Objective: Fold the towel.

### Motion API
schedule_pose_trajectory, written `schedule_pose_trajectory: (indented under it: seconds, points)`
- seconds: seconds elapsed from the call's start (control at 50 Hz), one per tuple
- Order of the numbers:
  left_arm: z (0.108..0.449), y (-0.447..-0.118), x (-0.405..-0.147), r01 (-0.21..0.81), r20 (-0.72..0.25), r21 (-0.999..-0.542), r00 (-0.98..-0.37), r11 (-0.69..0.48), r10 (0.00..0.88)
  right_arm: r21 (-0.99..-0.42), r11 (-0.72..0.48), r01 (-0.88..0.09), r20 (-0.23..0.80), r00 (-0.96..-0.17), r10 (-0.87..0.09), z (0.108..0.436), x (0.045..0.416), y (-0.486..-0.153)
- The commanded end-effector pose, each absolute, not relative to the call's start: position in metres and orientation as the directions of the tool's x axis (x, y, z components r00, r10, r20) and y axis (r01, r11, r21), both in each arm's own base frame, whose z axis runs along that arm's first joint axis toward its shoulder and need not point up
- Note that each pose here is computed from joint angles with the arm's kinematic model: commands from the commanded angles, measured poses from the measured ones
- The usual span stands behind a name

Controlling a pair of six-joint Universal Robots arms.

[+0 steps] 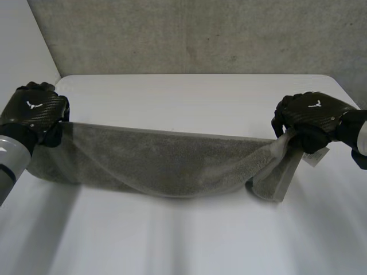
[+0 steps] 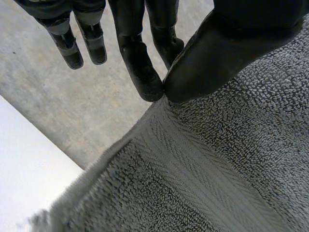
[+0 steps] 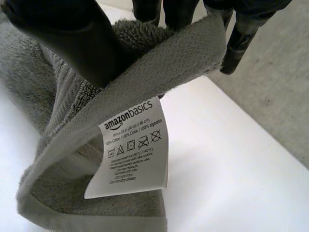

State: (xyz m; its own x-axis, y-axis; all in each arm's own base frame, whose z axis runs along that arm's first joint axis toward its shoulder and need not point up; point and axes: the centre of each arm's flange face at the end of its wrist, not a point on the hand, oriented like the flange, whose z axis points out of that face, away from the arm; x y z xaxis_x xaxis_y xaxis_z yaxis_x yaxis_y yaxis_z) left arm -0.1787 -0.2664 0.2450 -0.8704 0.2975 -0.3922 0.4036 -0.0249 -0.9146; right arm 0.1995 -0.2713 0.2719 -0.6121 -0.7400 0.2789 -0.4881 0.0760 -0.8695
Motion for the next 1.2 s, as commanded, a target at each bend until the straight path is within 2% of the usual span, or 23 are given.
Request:
schedule_pose_trajectory:
  seconds: [0.02, 0.12, 0.16, 0.2, 0.22, 0.26, 0.28, 0.3, 0.32, 0.34, 0.36, 0.44, 0.54, 0.58, 0.66, 0.7, 0.76, 0.78, 0.84, 0.9, 1.0, 1.12, 1.2]
  points:
    - [0.225, -0.298, -0.191, 0.411, -0.383, -0.912, -0.859, 0.012, 0.341, -0.845, 0.131, -0.518, 0.26, -0.612, -0.747, 0.243, 0.207, -0.295]
    - [0.219, -0.339, -0.22, 0.406, -0.388, -0.913, -0.845, -0.032, 0.369, -0.842, 0.077, -0.535, 0.339, -0.634, -0.695, 0.233, 0.222, -0.335]
    - [0.228, -0.353, -0.234, 0.397, -0.399, -0.914, -0.841, -0.083, 0.366, -0.843, -0.011, -0.537, 0.432, -0.665, -0.609, 0.247, 0.236, -0.364]
    - [0.264, -0.379, -0.25, 0.366, -0.412, -0.909, -0.867, -0.201, 0.282, -0.85, -0.08, -0.521, 0.476, -0.694, -0.541, 0.267, 0.244, -0.376]
    - [0.264, -0.379, -0.25, 0.366, -0.412, -0.909, -0.867, -0.202, 0.282, -0.85, -0.081, -0.52, 0.476, -0.694, -0.54, 0.267, 0.244, -0.376]
    - [0.329, -0.388, -0.259, 0.309, -0.391, -0.878, -0.904, -0.366, 0.173, -0.861, -0.281, -0.425, 0.506, -0.775, -0.379, 0.331, 0.256, -0.389]
    - [0.329, -0.389, -0.259, 0.309, -0.391, -0.877, -0.904, -0.367, 0.172, -0.861, -0.282, -0.424, 0.506, -0.775, -0.378, 0.332, 0.256, -0.389]
    - [0.361, -0.384, -0.262, 0.277, -0.371, -0.853, -0.918, -0.443, 0.141, -0.852, -0.385, -0.354, 0.482, -0.818, -0.315, 0.365, 0.258, -0.389]
    - [0.361, -0.384, -0.262, 0.276, -0.371, -0.852, -0.918, -0.444, 0.141, -0.835, -0.475, -0.279, 0.443, -0.852, -0.279, 0.395, 0.258, -0.382]
    - [0.393, -0.375, -0.264, 0.237, -0.348, -0.819, -0.929, -0.522, 0.124, -0.835, -0.476, -0.278, 0.443, -0.852, -0.279, 0.395, 0.258, -0.382]
    - [0.419, -0.364, -0.262, 0.192, -0.312, -0.786, -0.944, -0.588, 0.108, -0.808, -0.55, -0.212, 0.404, -0.878, -0.255, 0.424, 0.253, -0.37]
    - [0.448, -0.344, -0.257, 0.1, -0.243, -0.738, -0.962, -0.668, 0.125, -0.808, -0.573, -0.139, 0.359, -0.887, -0.292, 0.431, 0.251, -0.362]
    - [0.413, -0.353, -0.252, 0.101, -0.262, -0.767, -0.951, -0.634, 0.166, -0.866, -0.476, -0.152, 0.363, -0.847, -0.389, 0.388, 0.253, -0.366]
    - [0.376, -0.362, -0.246, 0.138, -0.284, -0.817, -0.942, -0.56, 0.181, -0.876, -0.454, -0.16, 0.363, -0.839, -0.405, 0.378, 0.251, -0.368]
    - [0.34, -0.364, -0.241, 0.168, -0.292, -0.864, -0.935, -0.474, 0.201, -0.895, -0.41, -0.178, 0.366, -0.819, -0.443, 0.356, 0.244, -0.373]
    - [0.323, -0.363, -0.239, 0.184, -0.297, -0.883, -0.932, -0.431, 0.21, -0.909, -0.375, -0.185, 0.367, -0.78, -0.506, 0.33, 0.243, -0.373]
    - [0.267, -0.358, -0.228, 0.227, -0.299, -0.932, -0.922, -0.283, 0.245, -0.921, -0.338, -0.193, 0.363, -0.738, -0.569, 0.298, 0.243, -0.371]
    - [0.266, -0.358, -0.228, 0.227, -0.299, -0.932, -0.922, -0.282, 0.245, -0.921, -0.337, -0.193, 0.363, -0.738, -0.569, 0.298, 0.243, -0.371]
    - [0.235, -0.351, -0.228, 0.245, -0.299, -0.946, -0.91, -0.211, 0.286, -0.933, -0.275, -0.23, 0.357, -0.677, -0.644, 0.244, 0.246, -0.36]
    - [0.209, -0.341, -0.228, 0.261, -0.296, -0.954, -0.9, -0.147, 0.321, -0.934, -0.249, -0.255, 0.357, -0.664, -0.657, 0.226, 0.246, -0.357]
    - [0.181, -0.321, -0.23, 0.305, -0.311, -0.949, -0.873, -0.079, 0.376, -0.906, -0.186, -0.381, 0.397, -0.611, -0.685, 0.177, 0.238, -0.342]
    - [0.171, -0.299, -0.224, 0.388, -0.377, -0.92, -0.839, -0.055, 0.393, -0.874, -0.193, -0.447, 0.448, -0.581, -0.679, 0.171, 0.229, -0.329]
    - [0.188, -0.29, -0.218, 0.415, -0.42, -0.905, -0.83, -0.097, 0.366, -0.848, -0.247, -0.469, 0.507, -0.582, -0.636, 0.201, 0.22, -0.318]
